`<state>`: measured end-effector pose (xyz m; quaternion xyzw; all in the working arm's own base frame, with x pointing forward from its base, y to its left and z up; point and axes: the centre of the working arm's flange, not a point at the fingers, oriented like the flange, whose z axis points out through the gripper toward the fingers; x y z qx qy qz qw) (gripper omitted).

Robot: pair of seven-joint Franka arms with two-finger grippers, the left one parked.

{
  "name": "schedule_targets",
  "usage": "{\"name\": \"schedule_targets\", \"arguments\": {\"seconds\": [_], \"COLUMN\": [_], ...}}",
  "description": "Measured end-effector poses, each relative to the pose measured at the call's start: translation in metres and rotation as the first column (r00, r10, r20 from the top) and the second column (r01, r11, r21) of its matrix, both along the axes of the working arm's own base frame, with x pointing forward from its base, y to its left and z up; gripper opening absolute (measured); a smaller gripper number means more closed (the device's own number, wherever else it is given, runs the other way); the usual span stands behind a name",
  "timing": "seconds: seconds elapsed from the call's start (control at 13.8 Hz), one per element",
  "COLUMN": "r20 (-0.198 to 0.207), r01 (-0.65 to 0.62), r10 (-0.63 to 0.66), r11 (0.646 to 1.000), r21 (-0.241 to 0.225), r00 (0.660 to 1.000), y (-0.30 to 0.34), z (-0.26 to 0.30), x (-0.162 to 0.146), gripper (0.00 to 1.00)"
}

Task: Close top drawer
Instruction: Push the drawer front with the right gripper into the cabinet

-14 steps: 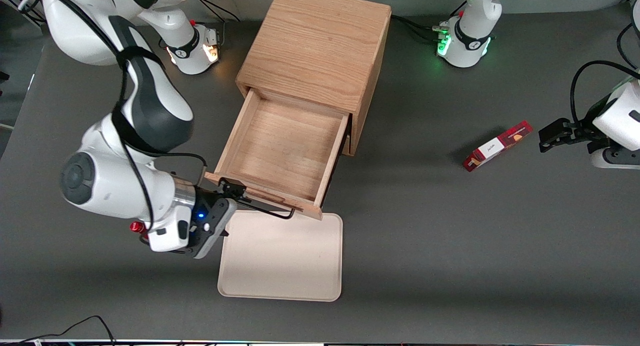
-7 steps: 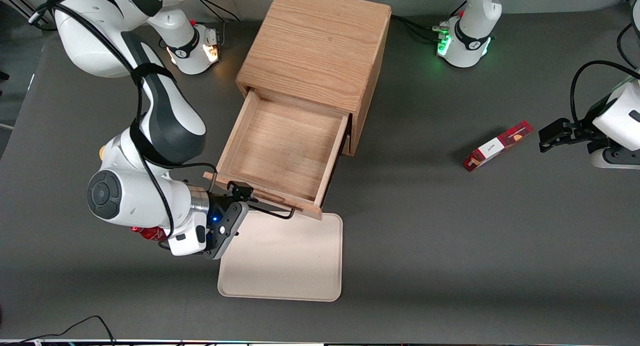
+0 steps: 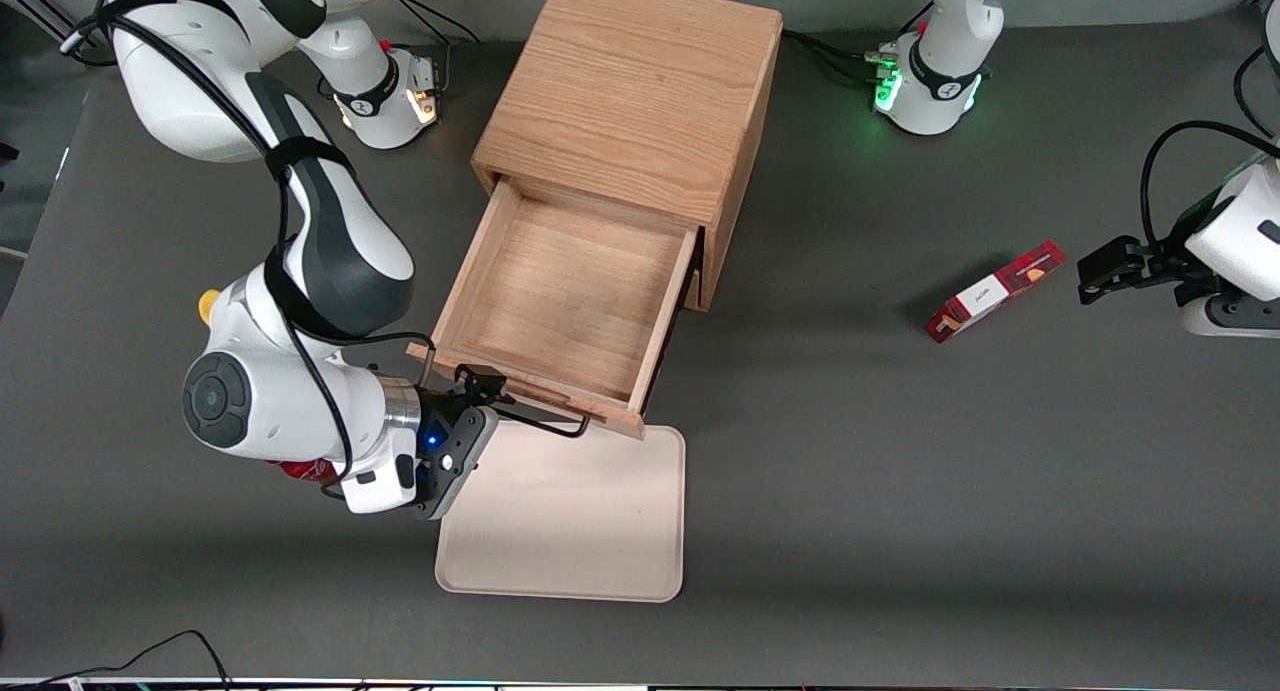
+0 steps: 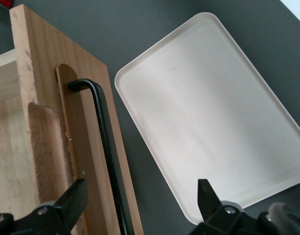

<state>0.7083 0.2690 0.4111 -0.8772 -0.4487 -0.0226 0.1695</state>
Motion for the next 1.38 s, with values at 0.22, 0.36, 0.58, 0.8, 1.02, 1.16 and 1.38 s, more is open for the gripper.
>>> {"name": "schedule_targets", "arguments": {"seconds": [0.22,0.36,0.58,0.8,1.02,1.16,1.38], "r20": [-0.011,-0.018,-0.024,-0.025,-0.017,-0.014,-0.016], "r01": [-0.008,-0.015,-0.016,-0.017,-0.022,-0.025,-0.029], "r10": [0.008,0.015,0.016,0.016,0.022,0.025,0.029], "r11": [1.0,1.0,1.0,1.0,1.0,1.0,1.0], "r21": [-0.002,-0.003,-0.005,-0.006,-0.004,-0.005,-0.01], "r00": [1.0,1.0,1.0,1.0,1.0,1.0,0.999], "y": [0.0,0.001,0.0,0.001,0.001,0.001,0.003], "z": [-0.009,-0.016,-0.021,-0.026,-0.036,-0.037,-0.039], "x": [0.0,0.0,0.0,0.0,0.001,0.001,0.0], "gripper": [1.0,1.0,1.0,1.0,1.0,1.0,1.0]}}
